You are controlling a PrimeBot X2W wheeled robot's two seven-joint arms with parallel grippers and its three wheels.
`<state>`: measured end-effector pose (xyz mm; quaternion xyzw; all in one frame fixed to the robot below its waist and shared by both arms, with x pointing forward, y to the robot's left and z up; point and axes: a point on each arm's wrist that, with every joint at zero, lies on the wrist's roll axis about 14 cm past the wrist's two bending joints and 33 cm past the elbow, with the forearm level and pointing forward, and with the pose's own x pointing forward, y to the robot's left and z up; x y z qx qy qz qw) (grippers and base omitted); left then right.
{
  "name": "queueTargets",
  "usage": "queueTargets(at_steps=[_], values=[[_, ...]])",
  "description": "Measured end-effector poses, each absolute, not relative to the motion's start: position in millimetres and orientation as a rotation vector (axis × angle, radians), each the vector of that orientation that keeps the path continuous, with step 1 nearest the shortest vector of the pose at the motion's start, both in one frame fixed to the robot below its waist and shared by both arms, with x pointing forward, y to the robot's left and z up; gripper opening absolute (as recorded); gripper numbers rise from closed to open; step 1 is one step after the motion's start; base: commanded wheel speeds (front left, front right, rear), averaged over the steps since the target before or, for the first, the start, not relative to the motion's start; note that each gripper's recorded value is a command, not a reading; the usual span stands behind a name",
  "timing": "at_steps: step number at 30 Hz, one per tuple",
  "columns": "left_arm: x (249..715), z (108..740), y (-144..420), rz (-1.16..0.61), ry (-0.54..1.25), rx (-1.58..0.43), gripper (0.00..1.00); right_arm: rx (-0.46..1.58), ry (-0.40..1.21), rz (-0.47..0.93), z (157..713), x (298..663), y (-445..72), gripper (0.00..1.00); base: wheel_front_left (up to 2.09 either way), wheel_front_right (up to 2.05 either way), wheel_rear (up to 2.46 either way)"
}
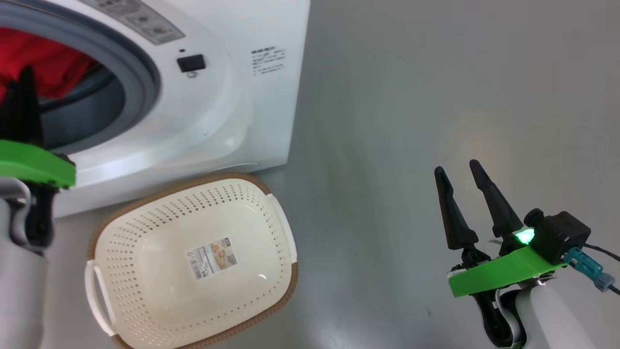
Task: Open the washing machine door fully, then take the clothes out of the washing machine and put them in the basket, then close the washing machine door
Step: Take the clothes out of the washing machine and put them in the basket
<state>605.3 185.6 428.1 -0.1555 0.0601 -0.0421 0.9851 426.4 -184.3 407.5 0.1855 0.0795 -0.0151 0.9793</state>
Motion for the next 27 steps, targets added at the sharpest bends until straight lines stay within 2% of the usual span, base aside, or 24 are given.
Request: queueTargets(at_steps=[27], values=[[504.5, 506.7, 195.5, -0.051, -0.143, -0.314, 0.00, 0.394, 0.126, 0.034, 426.5, 420.0, -162.3, 1.00, 0.00, 0.00, 0.00]])
